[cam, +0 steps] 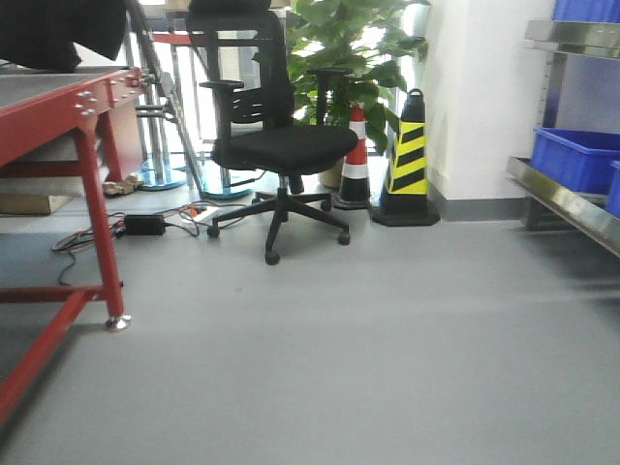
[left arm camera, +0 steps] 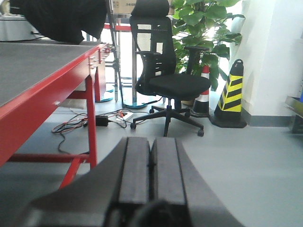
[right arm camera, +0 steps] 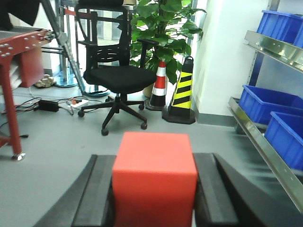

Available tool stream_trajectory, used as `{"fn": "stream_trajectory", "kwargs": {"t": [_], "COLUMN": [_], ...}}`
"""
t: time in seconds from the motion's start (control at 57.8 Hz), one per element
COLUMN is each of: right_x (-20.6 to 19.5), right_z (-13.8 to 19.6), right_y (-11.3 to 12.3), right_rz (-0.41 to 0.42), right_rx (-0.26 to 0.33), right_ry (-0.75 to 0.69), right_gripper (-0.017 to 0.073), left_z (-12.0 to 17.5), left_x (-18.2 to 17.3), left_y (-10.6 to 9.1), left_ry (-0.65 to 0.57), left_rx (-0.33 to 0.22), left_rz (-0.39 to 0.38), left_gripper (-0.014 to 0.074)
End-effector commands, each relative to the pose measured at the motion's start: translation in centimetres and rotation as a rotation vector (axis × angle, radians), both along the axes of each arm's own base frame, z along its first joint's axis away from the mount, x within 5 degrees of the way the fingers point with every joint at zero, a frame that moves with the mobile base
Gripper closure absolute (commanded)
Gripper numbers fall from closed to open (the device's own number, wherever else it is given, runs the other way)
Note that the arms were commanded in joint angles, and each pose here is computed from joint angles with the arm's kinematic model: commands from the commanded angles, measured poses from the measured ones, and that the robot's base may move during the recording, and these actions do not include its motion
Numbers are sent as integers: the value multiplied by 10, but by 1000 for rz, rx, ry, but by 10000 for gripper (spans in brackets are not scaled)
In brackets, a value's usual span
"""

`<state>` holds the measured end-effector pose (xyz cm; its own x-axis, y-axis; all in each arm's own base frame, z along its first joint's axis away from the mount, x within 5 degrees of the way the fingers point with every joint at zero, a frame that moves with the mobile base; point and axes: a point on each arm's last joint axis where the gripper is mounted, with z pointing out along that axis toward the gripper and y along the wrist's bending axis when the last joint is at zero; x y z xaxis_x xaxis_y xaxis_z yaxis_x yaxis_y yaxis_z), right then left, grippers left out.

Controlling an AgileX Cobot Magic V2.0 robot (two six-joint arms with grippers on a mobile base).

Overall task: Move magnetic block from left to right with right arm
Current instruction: 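Drive the base past the office chair to the other grey table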

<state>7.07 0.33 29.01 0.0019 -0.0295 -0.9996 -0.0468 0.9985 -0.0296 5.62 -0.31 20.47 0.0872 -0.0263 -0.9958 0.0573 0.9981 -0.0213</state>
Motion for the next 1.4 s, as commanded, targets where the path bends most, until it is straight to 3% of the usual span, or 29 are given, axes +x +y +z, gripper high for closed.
{"fn": "stream_trajectory", "kwargs": {"t": [0.0,1.383], "right_x": [-1,-1], "right_z": [17,17], "right_y": [0,0], "right_rz": [-6,-6], "right_rx": [-12,-12], "right_ry": [-108,-108], "right_gripper": [262,262], "left_z": [5,5], "left_x": [-1,-1], "left_y": [0,0], "left_ry": [-85,-85], "left_rx": [-19,-19], "left_rz": [-1,-1], "left_gripper": [711,711]}}
